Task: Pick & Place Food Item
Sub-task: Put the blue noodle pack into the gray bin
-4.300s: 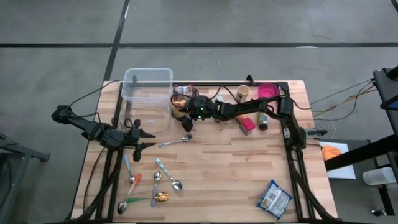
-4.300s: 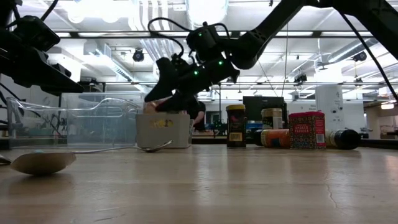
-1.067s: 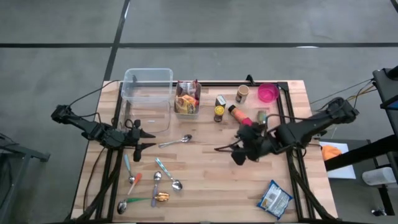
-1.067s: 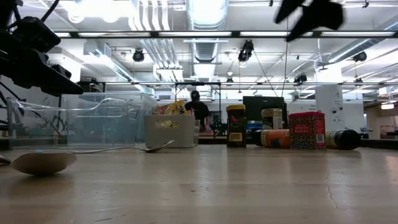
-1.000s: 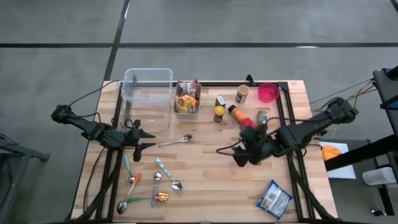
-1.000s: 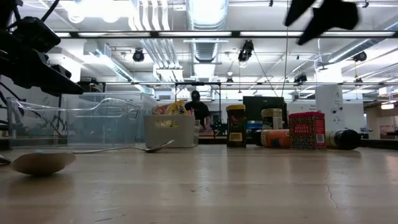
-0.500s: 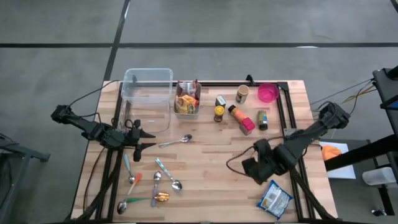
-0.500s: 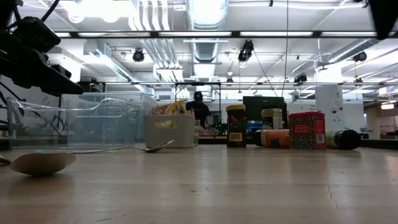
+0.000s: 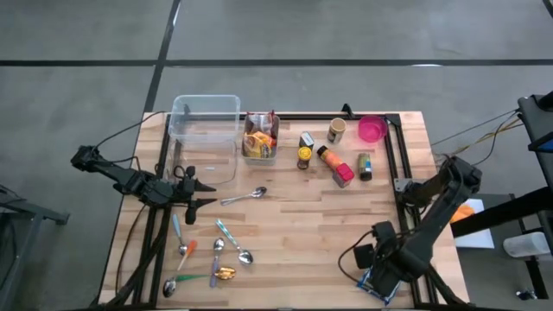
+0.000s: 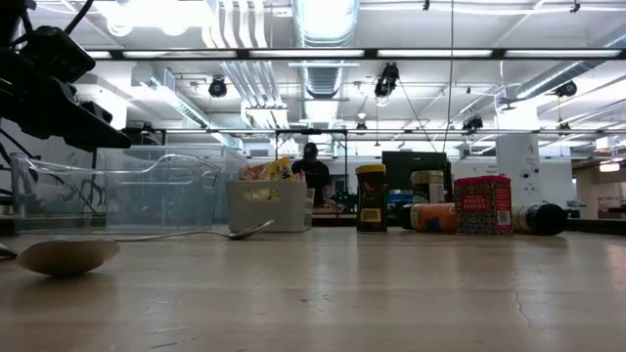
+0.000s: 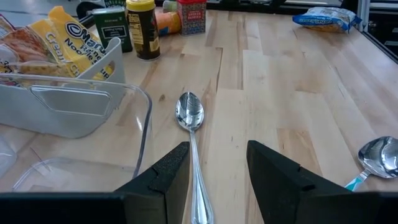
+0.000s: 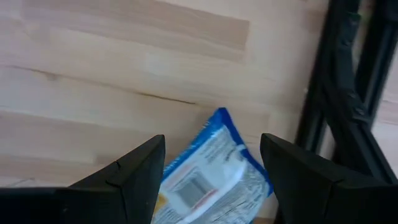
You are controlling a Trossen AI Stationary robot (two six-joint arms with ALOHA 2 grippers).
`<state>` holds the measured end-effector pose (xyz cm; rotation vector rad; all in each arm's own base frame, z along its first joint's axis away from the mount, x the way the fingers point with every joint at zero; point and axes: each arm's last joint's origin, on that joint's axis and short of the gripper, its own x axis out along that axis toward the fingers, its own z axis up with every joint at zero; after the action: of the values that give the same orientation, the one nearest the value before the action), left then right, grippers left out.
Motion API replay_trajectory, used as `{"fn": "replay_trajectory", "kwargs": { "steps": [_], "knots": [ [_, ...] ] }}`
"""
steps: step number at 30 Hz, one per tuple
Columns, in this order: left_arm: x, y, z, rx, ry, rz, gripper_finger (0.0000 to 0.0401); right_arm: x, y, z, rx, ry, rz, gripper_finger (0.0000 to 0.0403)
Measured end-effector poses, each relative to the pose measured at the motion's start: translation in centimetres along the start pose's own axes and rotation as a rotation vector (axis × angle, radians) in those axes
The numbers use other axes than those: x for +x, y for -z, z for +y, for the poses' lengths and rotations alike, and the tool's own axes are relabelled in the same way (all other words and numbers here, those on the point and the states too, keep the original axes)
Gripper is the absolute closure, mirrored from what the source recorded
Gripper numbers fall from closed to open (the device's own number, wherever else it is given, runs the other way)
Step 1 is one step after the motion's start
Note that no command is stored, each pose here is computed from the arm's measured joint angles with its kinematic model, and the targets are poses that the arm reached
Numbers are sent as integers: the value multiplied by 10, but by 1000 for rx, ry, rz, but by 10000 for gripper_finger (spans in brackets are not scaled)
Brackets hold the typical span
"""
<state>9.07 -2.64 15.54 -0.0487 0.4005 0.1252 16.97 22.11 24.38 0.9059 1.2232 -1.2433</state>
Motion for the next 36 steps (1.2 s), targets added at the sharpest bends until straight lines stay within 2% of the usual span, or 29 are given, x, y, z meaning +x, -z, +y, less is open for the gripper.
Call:
{"fn": "replay_trajectory", "kwargs": {
  "steps": [7, 12, 20, 29, 36],
  "knots": [
    [0, 0, 0, 0, 0, 0, 238, 33, 17, 8, 1, 155, -54, 143],
    [0, 0, 0, 0, 1, 0, 238, 50, 24, 15, 15, 200, -97, 143],
    [0, 0, 0, 0, 1, -1, 238, 65, 30, 16, 8, 193, -85, 143],
    [0, 0, 0, -1, 1, -1, 238, 100, 32, 10, 15, 151, -22, 143],
    [0, 0, 0, 0, 0, -1, 238, 104, 29, 7, 17, 120, 9, 144]
  ]
}}
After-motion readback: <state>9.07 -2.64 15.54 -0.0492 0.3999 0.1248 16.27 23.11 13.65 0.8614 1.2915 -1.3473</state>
